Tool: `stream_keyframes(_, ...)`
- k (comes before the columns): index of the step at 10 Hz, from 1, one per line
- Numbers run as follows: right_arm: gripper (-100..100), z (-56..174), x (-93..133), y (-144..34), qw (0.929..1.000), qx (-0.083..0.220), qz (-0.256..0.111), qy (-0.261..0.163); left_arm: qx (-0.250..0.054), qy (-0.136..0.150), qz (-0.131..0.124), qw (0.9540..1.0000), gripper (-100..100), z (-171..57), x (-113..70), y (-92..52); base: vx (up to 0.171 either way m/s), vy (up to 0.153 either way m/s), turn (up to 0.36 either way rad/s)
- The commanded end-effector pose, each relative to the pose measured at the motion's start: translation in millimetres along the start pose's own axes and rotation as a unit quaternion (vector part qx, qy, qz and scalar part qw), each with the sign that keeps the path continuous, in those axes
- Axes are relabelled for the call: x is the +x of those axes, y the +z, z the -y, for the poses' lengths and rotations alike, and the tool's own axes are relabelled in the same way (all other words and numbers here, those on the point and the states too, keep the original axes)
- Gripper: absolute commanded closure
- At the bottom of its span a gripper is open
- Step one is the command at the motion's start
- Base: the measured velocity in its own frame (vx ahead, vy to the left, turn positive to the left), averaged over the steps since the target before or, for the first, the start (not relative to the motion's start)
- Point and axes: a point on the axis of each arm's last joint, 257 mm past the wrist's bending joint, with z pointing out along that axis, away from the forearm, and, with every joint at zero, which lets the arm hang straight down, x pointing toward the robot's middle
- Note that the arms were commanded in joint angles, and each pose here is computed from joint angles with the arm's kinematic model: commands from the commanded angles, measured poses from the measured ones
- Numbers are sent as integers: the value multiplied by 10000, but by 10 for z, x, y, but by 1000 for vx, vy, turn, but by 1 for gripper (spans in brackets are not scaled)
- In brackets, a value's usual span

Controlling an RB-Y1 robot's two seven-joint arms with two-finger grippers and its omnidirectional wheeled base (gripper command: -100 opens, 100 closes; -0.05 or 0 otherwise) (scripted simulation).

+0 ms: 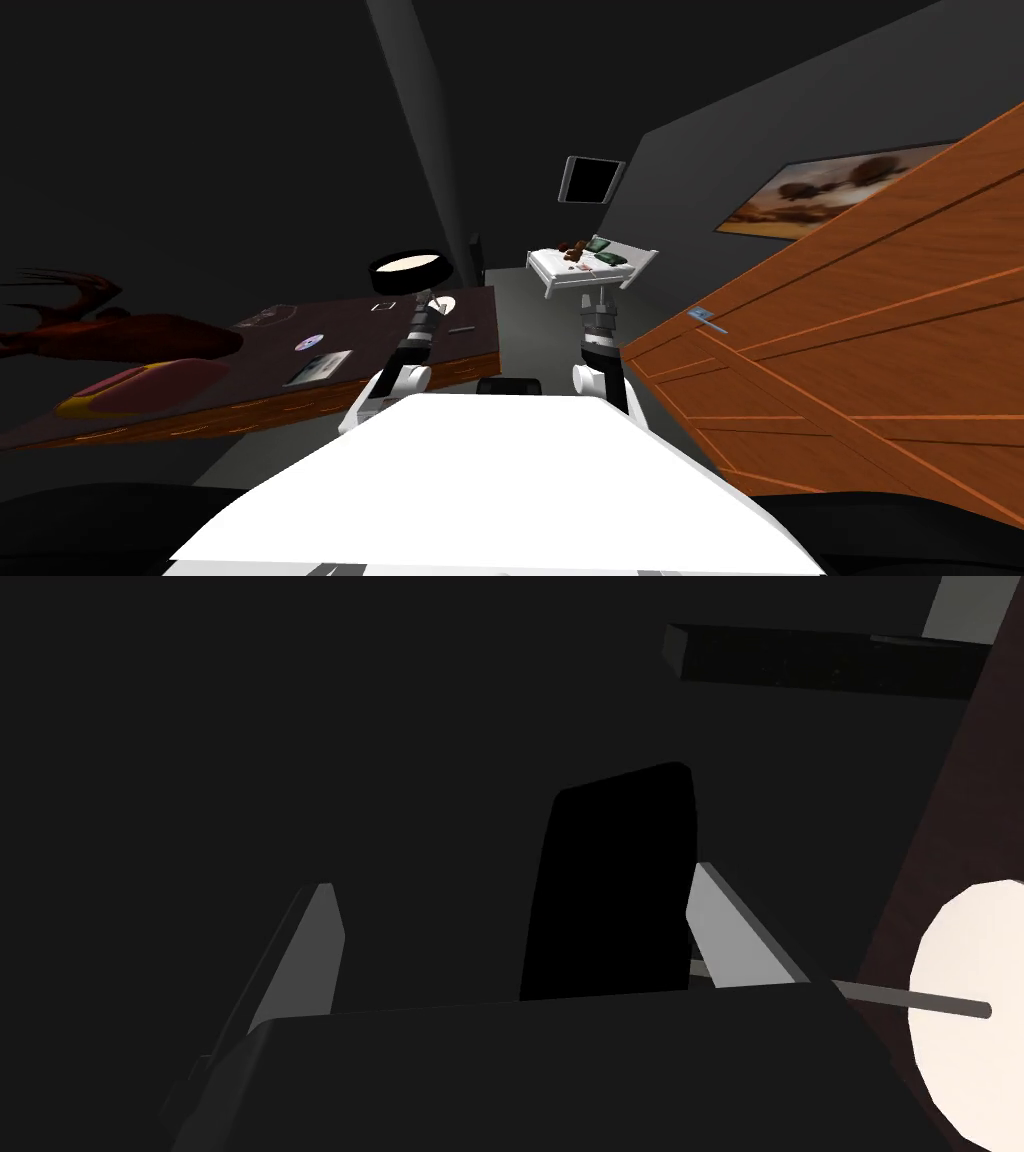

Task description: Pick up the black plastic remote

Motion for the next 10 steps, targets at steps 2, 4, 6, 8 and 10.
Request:
stream_keyframes(2,0,0,1,0,10000,0,0,1,-419,17,80,9991,-100,-332,-157,-39,-9,-33,-121)
stream_keyframes(4,0,0,1,0,10000,0,0,1,-774,30,158,9969,-100,-596,-295,-85,-14,-30,-135)
stream_keyframes(6,0,0,0,0,10000,0,0,0,-1135,40,251,9932,-100,-860,-446,-150,-10,-29,-136)
stream_keyframes(8,0,0,0,0,10000,0,0,0,-1498,47,360,9880,-100,-1119,-610,-234,-15,-38,-119)
stream_keyframes(10,0,0,0,0,10000,0,0,1,-1861,51,482,9813,-100,-1370,-784,-336,-9,-37,-167)
